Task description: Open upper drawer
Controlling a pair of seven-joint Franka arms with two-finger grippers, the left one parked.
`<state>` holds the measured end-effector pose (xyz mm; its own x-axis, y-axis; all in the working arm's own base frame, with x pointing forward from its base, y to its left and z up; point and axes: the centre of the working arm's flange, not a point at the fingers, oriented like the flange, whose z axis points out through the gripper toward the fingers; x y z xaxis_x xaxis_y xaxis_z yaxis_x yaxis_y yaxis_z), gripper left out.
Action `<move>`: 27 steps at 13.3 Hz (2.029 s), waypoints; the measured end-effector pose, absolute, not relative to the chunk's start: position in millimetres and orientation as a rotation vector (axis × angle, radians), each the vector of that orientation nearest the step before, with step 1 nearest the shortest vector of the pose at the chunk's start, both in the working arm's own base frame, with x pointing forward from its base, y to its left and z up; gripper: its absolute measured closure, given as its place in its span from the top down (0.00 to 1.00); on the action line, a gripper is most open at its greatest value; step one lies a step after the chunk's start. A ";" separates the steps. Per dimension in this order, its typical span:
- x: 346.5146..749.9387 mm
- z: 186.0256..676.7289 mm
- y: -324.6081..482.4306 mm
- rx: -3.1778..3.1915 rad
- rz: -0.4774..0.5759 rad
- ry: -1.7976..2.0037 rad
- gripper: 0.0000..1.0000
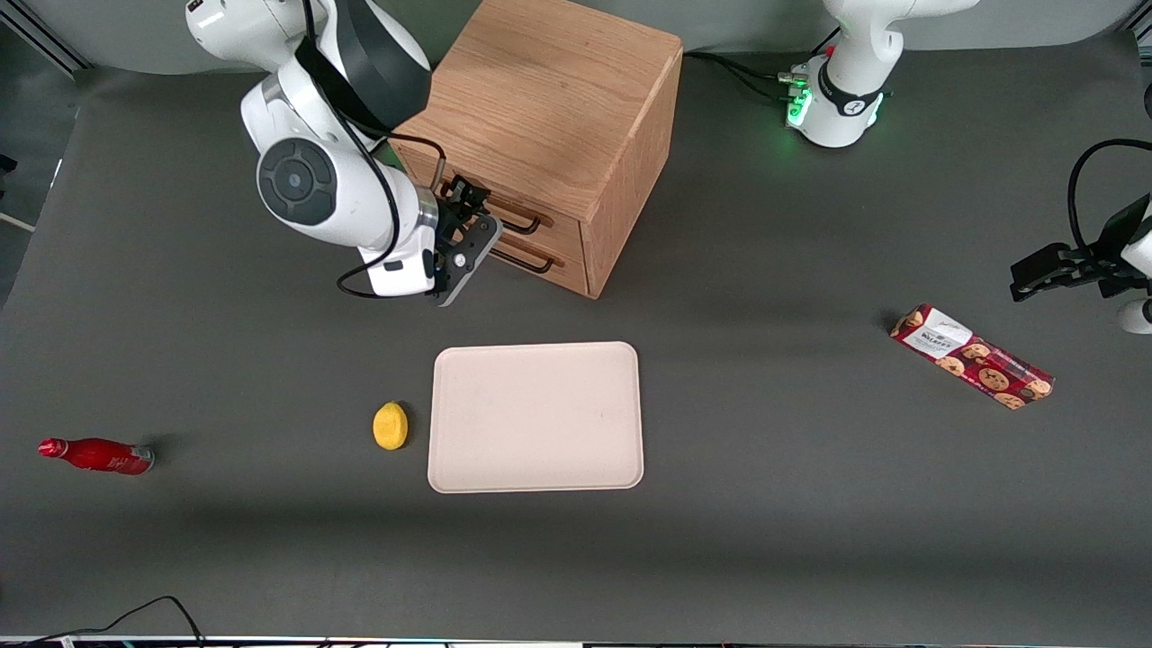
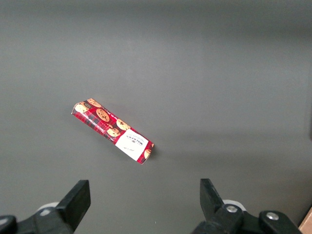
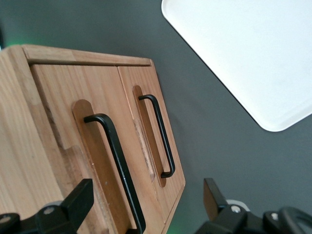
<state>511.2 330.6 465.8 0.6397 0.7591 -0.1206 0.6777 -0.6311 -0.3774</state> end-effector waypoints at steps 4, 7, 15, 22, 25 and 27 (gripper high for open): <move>509.0 442.3 319.5 -2.491 0.442 -1.139 1.00; 504.4 425.6 317.3 -2.474 0.485 -1.153 1.00; 497.7 395.5 327.7 -2.417 0.557 -1.121 1.00; 495.0 374.4 333.1 -2.399 0.607 -1.106 1.00; 496.0 363.7 333.1 -2.404 0.614 -1.096 1.00; 495.4 358.7 334.8 -2.396 0.625 -1.090 1.00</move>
